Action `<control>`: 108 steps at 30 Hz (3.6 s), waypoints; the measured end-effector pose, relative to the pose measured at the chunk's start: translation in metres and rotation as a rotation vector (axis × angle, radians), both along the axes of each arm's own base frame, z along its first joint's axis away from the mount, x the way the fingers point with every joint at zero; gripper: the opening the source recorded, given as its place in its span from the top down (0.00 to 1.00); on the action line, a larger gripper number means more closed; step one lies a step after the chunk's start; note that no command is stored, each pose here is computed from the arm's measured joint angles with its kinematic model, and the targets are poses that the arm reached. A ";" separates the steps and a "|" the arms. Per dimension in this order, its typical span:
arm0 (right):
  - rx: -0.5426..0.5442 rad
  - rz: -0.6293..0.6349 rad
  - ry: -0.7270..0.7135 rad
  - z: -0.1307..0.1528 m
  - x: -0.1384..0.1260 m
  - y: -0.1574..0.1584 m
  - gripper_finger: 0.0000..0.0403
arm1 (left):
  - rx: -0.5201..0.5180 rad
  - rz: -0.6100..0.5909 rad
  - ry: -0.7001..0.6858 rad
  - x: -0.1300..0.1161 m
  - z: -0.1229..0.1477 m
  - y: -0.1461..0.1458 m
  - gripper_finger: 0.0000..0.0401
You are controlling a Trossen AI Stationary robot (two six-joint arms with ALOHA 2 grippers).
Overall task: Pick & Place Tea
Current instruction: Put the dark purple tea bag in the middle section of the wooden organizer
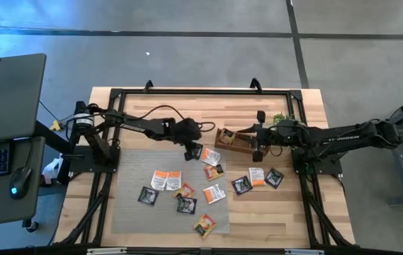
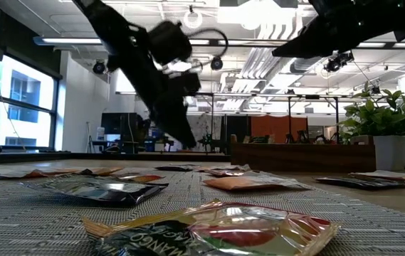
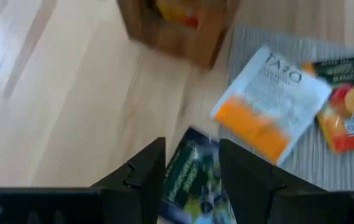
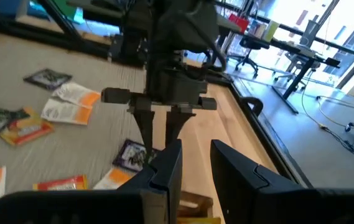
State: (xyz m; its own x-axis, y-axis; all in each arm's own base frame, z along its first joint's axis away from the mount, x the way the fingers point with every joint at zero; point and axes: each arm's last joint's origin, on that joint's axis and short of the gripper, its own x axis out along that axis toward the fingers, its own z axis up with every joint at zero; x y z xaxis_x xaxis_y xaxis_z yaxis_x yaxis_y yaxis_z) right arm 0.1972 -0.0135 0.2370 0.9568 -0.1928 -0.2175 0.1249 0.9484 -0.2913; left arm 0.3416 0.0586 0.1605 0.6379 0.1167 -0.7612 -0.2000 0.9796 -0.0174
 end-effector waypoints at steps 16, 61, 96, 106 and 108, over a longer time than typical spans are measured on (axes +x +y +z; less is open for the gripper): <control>-0.001 -0.001 0.001 -0.001 0.002 0.000 0.80 | -0.002 0.018 0.135 0.005 -0.044 0.004 0.63; 0.049 -0.010 -0.091 0.015 -0.015 0.001 0.80 | 0.539 0.031 -0.263 0.074 0.101 -0.061 1.00; 0.149 -0.028 -0.166 0.046 -0.090 0.004 0.80 | 0.624 -0.027 -0.347 0.171 0.010 -0.026 1.00; 0.147 -0.029 -0.157 0.045 -0.088 0.004 0.80 | 0.619 -0.042 -0.346 0.171 0.012 -0.027 1.00; 0.147 -0.029 -0.156 0.045 -0.088 0.004 0.80 | 0.630 -0.022 -0.341 0.171 0.012 -0.026 1.00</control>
State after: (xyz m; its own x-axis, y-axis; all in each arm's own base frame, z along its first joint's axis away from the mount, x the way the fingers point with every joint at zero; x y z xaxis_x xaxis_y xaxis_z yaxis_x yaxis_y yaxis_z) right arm 0.1089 -0.0094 0.2822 0.9757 -0.1976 -0.0945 0.1852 0.9747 -0.1254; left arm 0.5124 0.0326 0.1729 0.8358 0.4526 -0.3108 -0.2643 0.8278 0.4948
